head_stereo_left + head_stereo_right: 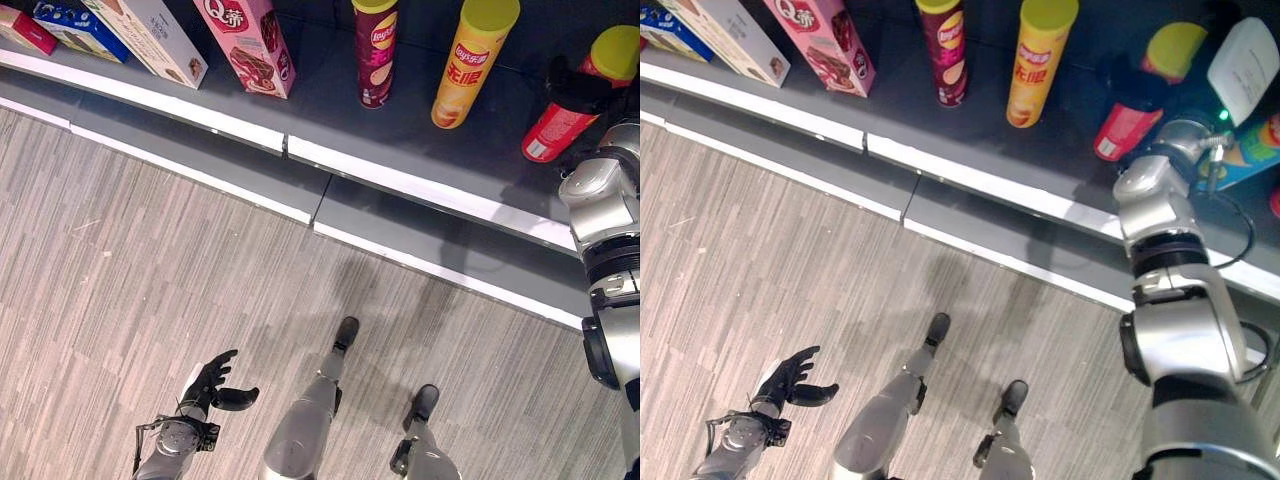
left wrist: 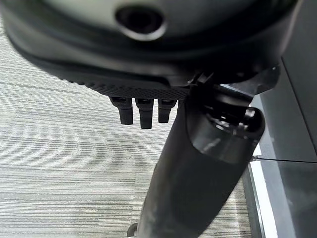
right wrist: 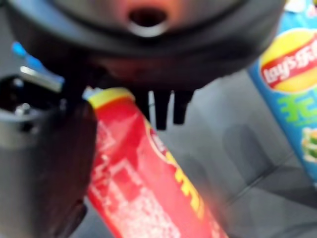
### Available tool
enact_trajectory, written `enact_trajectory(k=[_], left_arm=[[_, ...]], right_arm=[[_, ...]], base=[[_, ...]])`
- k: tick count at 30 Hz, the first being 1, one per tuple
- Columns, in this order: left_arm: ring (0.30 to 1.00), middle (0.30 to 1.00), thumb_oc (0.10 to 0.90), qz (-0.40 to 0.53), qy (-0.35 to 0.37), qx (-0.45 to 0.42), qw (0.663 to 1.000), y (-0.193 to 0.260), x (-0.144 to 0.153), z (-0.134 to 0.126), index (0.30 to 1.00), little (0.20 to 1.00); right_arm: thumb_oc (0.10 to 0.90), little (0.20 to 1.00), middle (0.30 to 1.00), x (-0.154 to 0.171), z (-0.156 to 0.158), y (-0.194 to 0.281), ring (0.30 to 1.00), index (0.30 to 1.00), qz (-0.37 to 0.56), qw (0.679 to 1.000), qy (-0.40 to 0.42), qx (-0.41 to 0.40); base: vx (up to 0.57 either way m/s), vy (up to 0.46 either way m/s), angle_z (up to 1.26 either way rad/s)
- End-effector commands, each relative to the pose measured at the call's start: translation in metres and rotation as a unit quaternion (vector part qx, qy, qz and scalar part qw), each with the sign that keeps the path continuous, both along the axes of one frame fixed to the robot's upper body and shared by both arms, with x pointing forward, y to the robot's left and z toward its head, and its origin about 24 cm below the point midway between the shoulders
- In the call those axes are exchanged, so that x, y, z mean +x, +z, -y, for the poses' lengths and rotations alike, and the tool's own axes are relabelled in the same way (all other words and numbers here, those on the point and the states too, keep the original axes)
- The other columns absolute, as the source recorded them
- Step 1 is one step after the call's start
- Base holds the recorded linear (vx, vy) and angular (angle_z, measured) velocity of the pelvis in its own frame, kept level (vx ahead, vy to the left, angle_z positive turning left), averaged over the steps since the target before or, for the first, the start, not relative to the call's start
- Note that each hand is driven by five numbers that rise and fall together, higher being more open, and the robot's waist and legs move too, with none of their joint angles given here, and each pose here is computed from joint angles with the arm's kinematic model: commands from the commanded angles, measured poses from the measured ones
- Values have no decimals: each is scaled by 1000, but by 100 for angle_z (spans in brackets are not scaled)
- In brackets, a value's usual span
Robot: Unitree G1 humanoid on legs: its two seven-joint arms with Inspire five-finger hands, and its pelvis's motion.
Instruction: Put the goods on the table back onto the shelves and tidy them up.
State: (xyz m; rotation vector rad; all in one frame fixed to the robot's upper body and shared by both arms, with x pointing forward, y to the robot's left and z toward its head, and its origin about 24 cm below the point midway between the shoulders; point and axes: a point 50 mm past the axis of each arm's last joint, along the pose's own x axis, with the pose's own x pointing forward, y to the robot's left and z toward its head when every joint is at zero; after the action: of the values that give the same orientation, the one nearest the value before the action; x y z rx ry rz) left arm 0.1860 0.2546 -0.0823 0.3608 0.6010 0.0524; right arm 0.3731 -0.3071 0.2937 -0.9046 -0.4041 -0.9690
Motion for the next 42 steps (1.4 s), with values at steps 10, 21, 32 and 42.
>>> enact_trajectory(k=[10, 21, 32, 42], left_arm=[[900, 900, 800, -4, 19, 41, 999, 5, -14, -27, 900, 900], [900, 900, 800, -46, 27, 69, 996, -3, -23, -36, 900, 900], [900, 900, 800, -139, 71, 43, 987, -29, -72, -46, 900, 900], [900, 900, 800, -148, 78, 5, 986, -40, -72, -34, 900, 900]], right_arm=[[800, 900, 900, -15, -5, 39, 900, 900, 86, 994, -6, -73], [800, 900, 900, -53, -33, 27, 900, 900, 207, 970, 62, -111], [800, 900, 900, -132, -61, -149, 900, 900, 7, 810, 518, 274], [800, 900, 900, -202, -64, -349, 900, 900, -336, 714, 343, 510]], base=[[0, 0, 0], [30, -14, 1], [95, 22, -22], [75, 25, -32]])
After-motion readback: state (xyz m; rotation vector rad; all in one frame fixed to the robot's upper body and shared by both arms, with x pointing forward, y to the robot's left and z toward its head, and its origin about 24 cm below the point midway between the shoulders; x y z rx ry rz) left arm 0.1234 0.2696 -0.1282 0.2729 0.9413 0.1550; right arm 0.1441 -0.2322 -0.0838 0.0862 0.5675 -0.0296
